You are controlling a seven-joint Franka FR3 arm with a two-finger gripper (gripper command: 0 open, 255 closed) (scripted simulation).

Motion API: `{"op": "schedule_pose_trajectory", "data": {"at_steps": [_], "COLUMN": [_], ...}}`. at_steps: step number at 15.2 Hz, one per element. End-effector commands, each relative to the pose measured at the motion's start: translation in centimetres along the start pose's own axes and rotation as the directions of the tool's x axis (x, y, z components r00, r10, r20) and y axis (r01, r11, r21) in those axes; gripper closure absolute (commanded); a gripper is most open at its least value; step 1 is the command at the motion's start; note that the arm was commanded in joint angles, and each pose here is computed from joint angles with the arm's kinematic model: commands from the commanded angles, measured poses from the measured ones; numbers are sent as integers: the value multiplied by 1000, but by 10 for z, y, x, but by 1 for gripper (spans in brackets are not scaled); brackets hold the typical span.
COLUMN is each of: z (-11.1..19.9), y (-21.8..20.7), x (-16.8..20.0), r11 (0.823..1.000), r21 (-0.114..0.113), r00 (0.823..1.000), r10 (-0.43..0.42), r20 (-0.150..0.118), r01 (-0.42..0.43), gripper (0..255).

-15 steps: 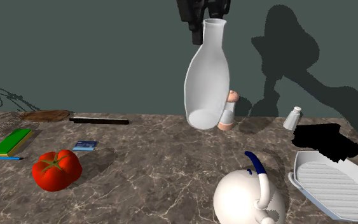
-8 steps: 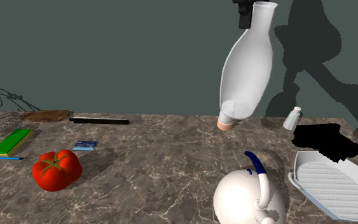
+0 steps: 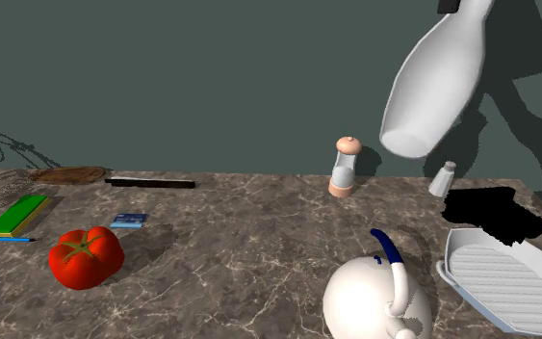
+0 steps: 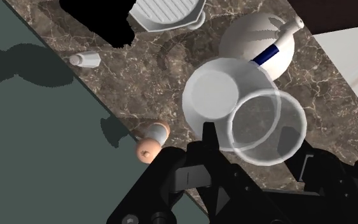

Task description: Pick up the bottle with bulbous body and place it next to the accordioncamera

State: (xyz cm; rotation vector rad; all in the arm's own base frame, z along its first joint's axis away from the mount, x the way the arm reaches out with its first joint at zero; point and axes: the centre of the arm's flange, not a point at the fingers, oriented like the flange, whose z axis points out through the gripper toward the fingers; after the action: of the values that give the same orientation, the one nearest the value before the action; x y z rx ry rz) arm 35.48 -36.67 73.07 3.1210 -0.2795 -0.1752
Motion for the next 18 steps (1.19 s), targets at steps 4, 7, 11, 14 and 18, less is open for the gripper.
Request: {"op": "schedule_pose_trajectory", "data": {"at_steps": [4, 7, 11, 14, 18], "z": [-15, -6, 15, 31, 52], "y": [56, 60, 60, 60, 59], "x": [-40, -42, -40, -38, -36], "r11": [1000, 1000, 1000, 1000, 1000], "r21": [0, 0, 0, 0, 0], "r00": [1000, 1000, 1000, 1000, 1000], "r10": [-1, -1, -1, -1, -1], "r20": [0, 0, 0, 0, 0], "r01": [1, 1, 1, 1, 1], "gripper": [255, 255, 255, 255, 255]}}
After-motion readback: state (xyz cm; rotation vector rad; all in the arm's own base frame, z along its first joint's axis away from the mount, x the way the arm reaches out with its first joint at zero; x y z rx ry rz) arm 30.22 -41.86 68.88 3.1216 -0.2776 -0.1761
